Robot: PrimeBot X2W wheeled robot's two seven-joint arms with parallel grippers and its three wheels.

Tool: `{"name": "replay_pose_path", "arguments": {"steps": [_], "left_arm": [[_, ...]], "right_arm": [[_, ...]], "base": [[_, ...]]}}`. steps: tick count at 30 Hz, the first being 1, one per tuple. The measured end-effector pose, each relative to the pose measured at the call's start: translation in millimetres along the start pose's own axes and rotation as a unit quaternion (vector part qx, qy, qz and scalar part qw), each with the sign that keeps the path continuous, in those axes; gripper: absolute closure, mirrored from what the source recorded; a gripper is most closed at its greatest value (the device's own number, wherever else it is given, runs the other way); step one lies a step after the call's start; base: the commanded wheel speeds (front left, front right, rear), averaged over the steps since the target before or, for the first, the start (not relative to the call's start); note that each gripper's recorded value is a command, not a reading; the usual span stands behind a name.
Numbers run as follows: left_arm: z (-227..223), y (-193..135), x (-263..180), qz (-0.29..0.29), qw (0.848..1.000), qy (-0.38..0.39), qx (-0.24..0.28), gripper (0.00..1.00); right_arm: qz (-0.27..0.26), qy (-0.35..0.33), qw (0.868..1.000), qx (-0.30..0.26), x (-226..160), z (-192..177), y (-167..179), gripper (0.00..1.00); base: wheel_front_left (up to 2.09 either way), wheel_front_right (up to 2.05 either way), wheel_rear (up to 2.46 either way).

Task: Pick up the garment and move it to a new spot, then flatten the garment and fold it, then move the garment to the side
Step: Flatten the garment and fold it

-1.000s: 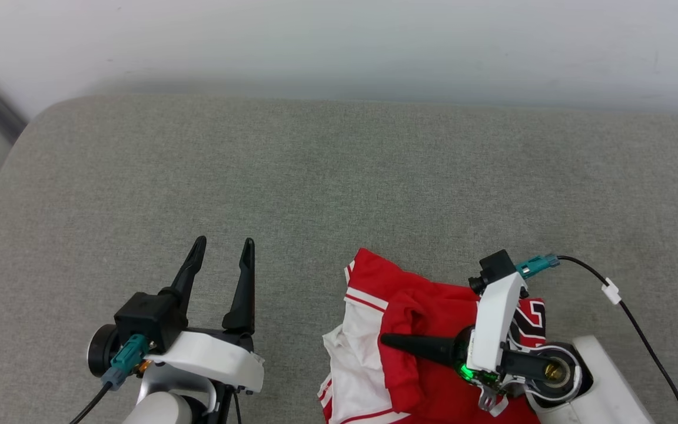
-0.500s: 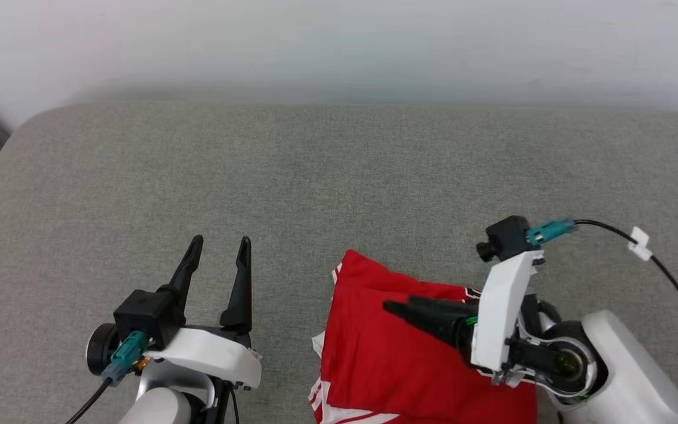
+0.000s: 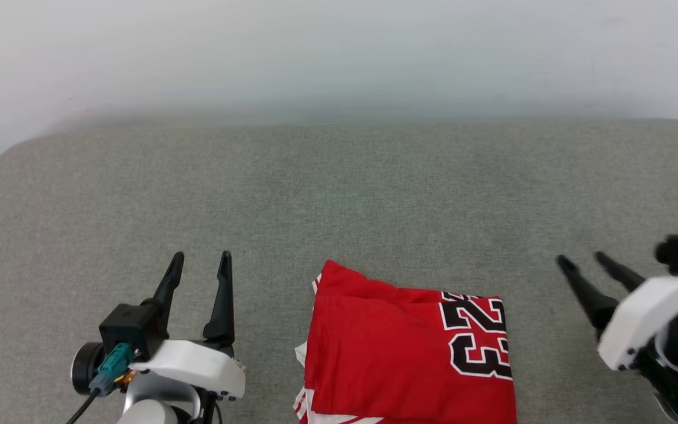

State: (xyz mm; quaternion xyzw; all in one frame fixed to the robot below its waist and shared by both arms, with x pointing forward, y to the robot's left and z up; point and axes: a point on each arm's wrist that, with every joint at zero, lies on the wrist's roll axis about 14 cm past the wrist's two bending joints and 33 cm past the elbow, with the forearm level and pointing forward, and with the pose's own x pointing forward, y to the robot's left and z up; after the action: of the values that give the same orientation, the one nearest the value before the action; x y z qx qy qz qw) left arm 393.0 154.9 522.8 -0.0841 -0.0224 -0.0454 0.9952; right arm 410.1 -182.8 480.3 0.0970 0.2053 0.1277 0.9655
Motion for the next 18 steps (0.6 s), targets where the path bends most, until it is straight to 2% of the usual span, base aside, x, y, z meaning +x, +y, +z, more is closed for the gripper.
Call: {"name": "replay_pose_path", "arguments": {"steps": [4, 7, 11, 18], "left_arm": [[0, 2, -5, 0.002, 1.000, 0.000, 0.003, 0.00], [1, 3, -10, 0.006, 1.000, -0.002, 0.003, 0.00], [1, 4, -17, 0.010, 1.000, -0.002, 0.004, 0.00], [5, 4, -27, 0.014, 1.000, -0.007, 0.005, 0.00]], "right_arm": [[-0.053, -0.074, 0.996, -0.027, -24, 15, -21, 0.00], [-0.072, -0.127, 0.988, -0.043, -39, 29, -23, 0.00], [-0.081, -0.185, 0.977, -0.066, -58, 45, -18, 0.00], [-0.069, -0.222, 0.968, -0.094, -79, 47, 6, 0.00]], "base": [[0.00, 0.00, 0.00], [0.00, 0.00, 0.00], [0.00, 0.00, 0.00], [0.00, 0.00, 0.00]]}}
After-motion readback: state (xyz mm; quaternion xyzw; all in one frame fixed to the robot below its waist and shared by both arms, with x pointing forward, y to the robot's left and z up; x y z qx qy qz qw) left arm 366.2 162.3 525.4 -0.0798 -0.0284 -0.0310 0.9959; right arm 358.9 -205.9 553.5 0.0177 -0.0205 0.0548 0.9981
